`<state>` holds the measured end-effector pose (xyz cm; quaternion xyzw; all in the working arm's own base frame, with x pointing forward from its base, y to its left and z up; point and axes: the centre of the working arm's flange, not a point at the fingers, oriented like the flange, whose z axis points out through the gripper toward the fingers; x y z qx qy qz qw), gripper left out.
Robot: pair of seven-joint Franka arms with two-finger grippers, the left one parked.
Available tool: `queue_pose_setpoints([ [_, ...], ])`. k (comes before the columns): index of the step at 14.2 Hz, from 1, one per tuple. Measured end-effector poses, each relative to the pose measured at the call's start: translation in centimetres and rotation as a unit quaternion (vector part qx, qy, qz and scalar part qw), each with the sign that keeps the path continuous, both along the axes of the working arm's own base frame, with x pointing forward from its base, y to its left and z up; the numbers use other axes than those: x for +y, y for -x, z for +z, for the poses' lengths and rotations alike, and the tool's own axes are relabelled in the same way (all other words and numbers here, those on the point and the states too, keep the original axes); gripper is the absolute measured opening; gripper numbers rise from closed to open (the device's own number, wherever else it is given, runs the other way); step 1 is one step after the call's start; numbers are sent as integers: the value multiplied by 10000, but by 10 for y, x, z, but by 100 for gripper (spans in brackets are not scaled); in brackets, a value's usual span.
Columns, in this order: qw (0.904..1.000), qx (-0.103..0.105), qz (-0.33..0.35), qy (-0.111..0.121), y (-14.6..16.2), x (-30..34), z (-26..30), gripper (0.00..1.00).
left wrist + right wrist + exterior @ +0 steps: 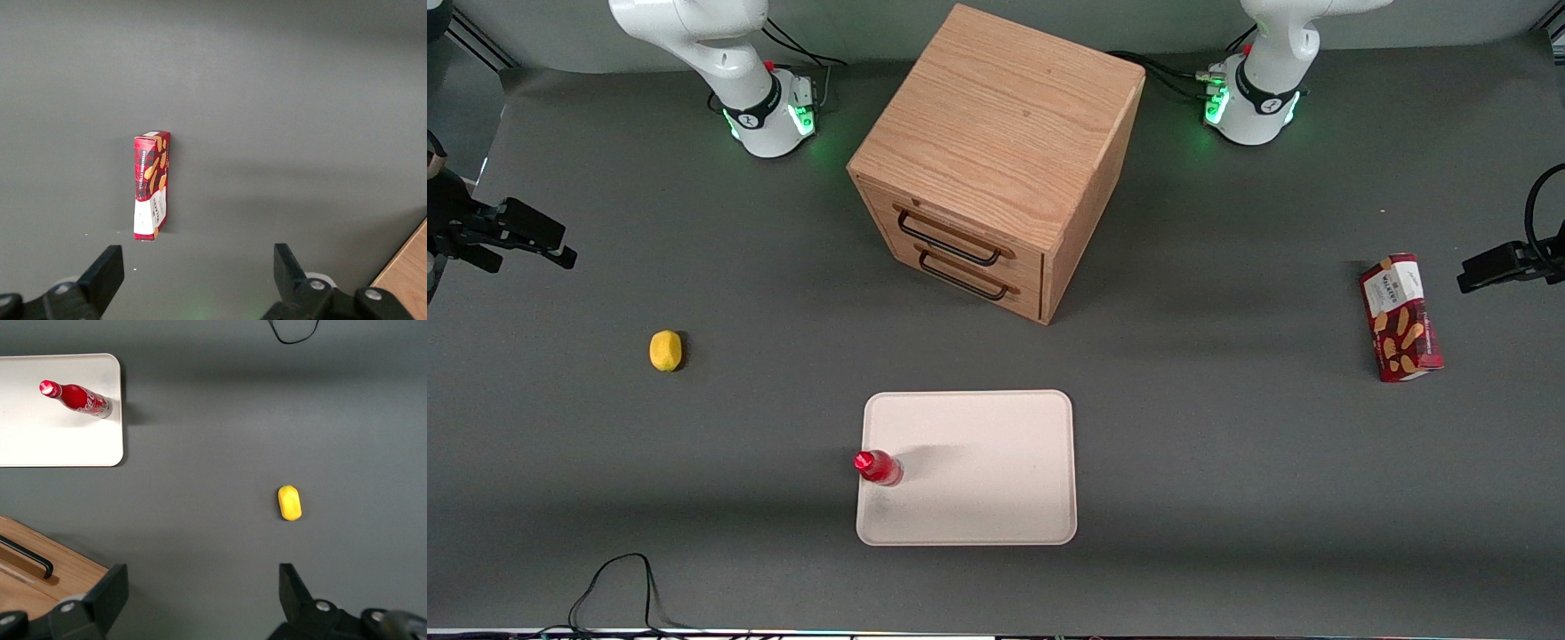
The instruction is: Place coke bottle on tray
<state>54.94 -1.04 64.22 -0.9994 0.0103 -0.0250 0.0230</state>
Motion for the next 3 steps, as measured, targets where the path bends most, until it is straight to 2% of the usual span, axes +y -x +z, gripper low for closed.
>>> queue_pose_setpoints([
  [3, 10000, -9, -20, 33, 1, -3, 1, 100],
])
